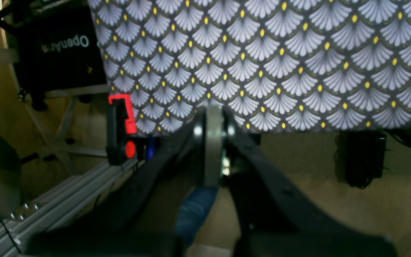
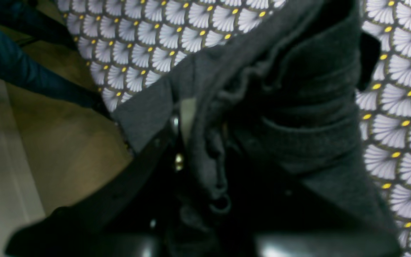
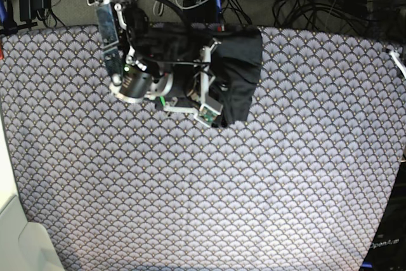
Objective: Fold the T-shirt properly
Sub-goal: 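Grasp the printed end of the shirt with the right gripper, then fold the printed end over onto the folded stack with the right gripper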
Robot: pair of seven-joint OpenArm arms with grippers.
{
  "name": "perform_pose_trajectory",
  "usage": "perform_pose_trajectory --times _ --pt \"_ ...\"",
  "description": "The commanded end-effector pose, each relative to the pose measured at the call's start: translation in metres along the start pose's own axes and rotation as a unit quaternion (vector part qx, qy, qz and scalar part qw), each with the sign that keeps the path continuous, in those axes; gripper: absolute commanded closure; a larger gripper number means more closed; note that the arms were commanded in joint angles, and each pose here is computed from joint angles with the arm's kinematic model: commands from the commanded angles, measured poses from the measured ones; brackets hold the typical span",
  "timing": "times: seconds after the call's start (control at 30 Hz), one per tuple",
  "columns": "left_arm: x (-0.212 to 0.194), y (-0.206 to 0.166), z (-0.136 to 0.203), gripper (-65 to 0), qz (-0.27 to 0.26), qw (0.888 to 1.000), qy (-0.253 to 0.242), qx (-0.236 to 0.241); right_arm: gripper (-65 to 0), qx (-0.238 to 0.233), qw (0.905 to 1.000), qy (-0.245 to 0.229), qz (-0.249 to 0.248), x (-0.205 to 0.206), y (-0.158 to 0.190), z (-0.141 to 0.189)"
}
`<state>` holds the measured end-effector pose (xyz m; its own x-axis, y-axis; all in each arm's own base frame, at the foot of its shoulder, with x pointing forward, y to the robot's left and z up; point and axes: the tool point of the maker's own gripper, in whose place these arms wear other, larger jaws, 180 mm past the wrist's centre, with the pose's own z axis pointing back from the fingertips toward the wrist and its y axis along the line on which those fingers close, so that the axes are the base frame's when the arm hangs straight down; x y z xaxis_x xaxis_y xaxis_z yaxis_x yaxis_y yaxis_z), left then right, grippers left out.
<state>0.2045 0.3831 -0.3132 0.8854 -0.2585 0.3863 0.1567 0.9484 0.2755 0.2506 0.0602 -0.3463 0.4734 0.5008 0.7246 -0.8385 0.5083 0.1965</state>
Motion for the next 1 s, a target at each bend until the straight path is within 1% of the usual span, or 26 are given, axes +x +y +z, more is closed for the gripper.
perform_pose_trajectory --times 0.0,0.13,0.43,0.5,0.57,0.63,0.8,0.87,0.93,0.97 --pt "0.0076 0.0102 0.0076 -0.5 -0.007 1.0 -0.012 0.015 0.0 0.004 0.9994 -0.032 0.01 0.0189 0.0021 0.0029" --pt "0.0091 0.0108 0.0074 -0.5 -0.005 1.0 -0.014 0.015 0.0 0.015 0.9993 -0.035 0.001 0.0212 0.009 -0.003" --pt "0.0109 0.0107 0.0079 -0.5 -0.006 1.0 -0.016 0.016 0.0 0.016 0.9995 -0.028 -0.004 0.0173 0.0074 -0.0051" --pt "0.0113 0.0107 0.0082 -0.5 -0.007 1.0 -0.017 0.017 -1.2 0.017 0.9995 -0.027 -0.002 0.0178 0.0083 -0.0056" --pt "0.0114 0.0104 0.008 -0.5 -0.007 1.0 -0.016 0.016 -6.5 0.017 0.9995 -0.026 -0.002 0.0175 0.0083 -0.0056" --pt "0.0114 0.0104 0.008 -0.5 -0.007 1.0 -0.016 0.016 -14.4 0.016 0.9995 -0.027 -0.004 0.0173 0.007 -0.005" --pt "0.0106 0.01 0.0081 -0.5 -0.008 1.0 -0.016 0.016 -36.9 0.018 0.9995 -0.027 -0.003 0.0167 0.0094 -0.0046" --pt "0.0101 0.0099 0.0081 -0.5 -0.008 1.0 -0.015 0.016 -41.8 0.016 0.9995 -0.027 -0.003 0.0166 0.0086 -0.004" --pt "0.0095 0.0101 0.0082 -0.5 -0.008 1.0 -0.014 0.016 -42.4 0.014 0.9994 -0.03 -0.004 0.0179 0.0071 -0.0022" --pt "0.0095 0.0101 0.0082 -0.5 -0.008 1.0 -0.014 0.016 -42.4 0.012 0.9993 -0.036 0.004 0.0222 0.0089 0.0005"
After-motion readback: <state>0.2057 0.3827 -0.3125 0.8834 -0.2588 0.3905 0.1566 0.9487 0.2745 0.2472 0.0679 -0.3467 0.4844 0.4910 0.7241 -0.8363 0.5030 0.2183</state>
